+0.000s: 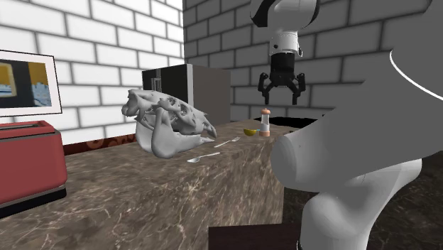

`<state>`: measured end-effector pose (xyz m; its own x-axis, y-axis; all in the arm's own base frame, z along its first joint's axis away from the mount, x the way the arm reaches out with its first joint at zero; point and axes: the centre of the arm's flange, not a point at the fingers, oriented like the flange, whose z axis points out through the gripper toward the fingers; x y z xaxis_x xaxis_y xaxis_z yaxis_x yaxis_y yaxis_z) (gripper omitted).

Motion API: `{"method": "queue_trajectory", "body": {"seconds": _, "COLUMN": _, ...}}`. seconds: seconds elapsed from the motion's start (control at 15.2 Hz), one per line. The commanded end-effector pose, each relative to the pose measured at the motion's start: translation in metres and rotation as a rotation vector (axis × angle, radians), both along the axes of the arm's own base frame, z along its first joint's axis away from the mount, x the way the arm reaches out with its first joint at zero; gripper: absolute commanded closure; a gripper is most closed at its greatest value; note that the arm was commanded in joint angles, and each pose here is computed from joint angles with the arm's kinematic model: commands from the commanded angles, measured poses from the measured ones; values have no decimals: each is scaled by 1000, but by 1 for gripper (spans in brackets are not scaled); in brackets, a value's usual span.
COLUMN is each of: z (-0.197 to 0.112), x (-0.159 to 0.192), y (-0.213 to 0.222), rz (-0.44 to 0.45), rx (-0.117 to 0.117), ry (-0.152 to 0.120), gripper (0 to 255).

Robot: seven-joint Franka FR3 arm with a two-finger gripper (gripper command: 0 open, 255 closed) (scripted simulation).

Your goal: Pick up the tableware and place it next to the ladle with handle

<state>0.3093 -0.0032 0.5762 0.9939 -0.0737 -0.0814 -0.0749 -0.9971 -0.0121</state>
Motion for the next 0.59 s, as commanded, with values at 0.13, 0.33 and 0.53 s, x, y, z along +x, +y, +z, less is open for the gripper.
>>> {"method": "queue_trajectory", "body": {"seconds": 0.13, "z": -15, "x": 8, "y": 18, "rz": -47, "rx": 11, "ry": 0, "gripper": 0}}
{"method": "queue_trajectory", "body": {"seconds": 0.33, "z": -38, "x": 21, "y": 44, "rz": -118, "rx": 27, "ry": 0, "gripper": 0}}
{"method": "queue_trajectory", "body": {"seconds": 0.53, "z": -60, "x": 36, "y": 70, "rz": -189, "rx": 43, "ry": 0, "gripper": 0}}
